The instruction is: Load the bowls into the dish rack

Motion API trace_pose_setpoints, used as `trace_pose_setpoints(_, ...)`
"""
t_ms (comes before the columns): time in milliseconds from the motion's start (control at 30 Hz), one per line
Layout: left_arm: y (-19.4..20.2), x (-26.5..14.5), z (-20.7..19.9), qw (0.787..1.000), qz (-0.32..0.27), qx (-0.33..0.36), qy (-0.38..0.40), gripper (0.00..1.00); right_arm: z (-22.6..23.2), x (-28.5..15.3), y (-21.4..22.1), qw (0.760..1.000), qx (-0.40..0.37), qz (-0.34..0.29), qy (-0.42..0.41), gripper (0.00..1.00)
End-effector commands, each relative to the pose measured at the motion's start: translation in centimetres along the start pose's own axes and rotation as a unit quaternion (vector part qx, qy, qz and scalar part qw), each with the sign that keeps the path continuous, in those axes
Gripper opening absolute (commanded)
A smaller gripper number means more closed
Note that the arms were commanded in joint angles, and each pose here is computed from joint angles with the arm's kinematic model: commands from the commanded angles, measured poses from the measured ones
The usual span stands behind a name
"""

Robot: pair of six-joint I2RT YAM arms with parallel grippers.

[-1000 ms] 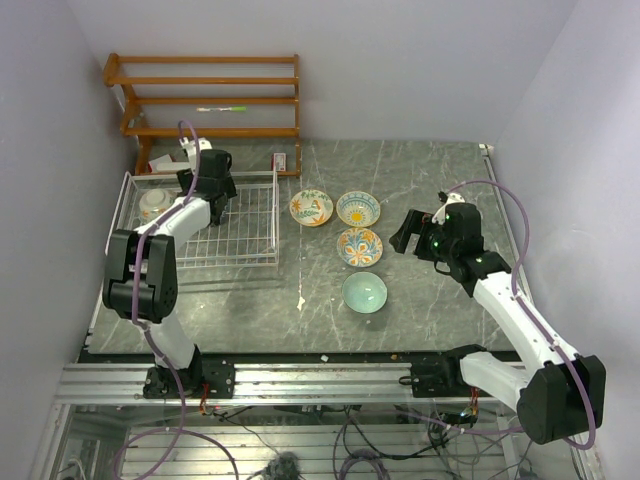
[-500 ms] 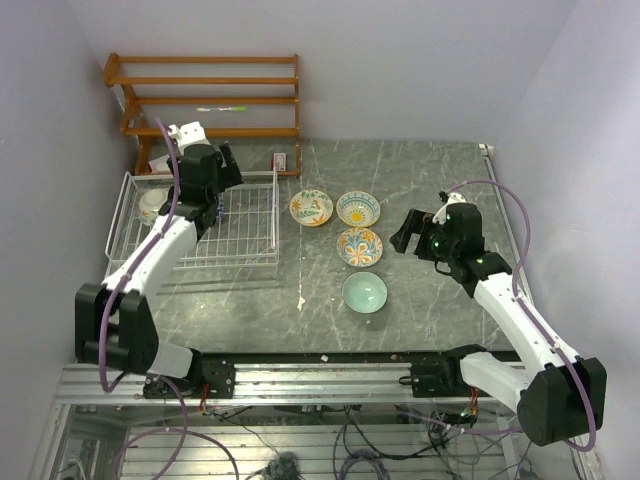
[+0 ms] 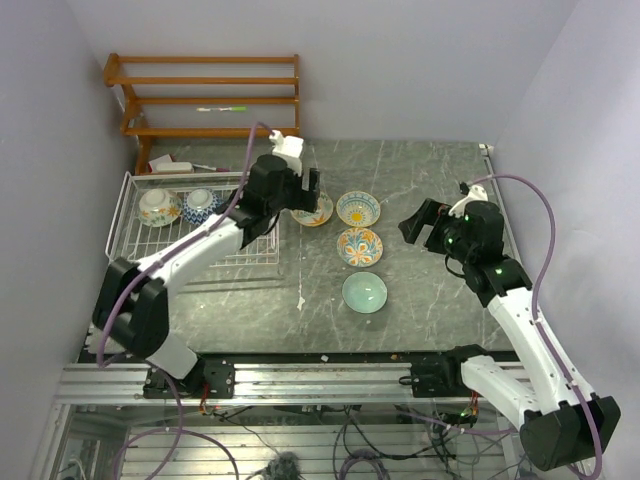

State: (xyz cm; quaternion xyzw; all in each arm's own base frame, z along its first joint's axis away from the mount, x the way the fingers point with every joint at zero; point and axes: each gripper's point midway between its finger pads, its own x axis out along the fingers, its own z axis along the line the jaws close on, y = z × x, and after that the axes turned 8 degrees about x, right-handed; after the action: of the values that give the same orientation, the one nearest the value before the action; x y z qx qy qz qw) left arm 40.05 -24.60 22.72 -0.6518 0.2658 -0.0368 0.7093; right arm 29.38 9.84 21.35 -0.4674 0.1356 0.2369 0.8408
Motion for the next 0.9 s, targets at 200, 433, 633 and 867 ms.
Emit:
trace_pose_setpoints(200, 2.4, 5.2, -6.7, 0.983, 0.074, 0.113, 0.123, 0.90, -1.1, 0.2, 0.3, 1.000, 0.007, 0.002, 0.025, 0.95)
trace_pose_setpoints(433, 8.4, 7.9, -7.2, 0.974, 0.136, 0.143, 0.112, 0.88, -1.8, 0.7, 1.1, 0.999, 0.004, 0.012, 0.031, 0.95)
trace_pose_setpoints(633, 11.8, 9.7, -6.9, 0.966, 0.168, 0.162, 0.108, 0.88, -2.3, 0.8, 1.3, 0.999, -0.001, 0.012, 0.038, 0.95)
trace_pose_setpoints(867, 13.1, 10.8, -5.9, 0.969, 0.166, 0.167, 0.074, 0.86, -2.8, 1.0, 1.5, 0.999, -0.005, 0.013, 0.046, 0.95)
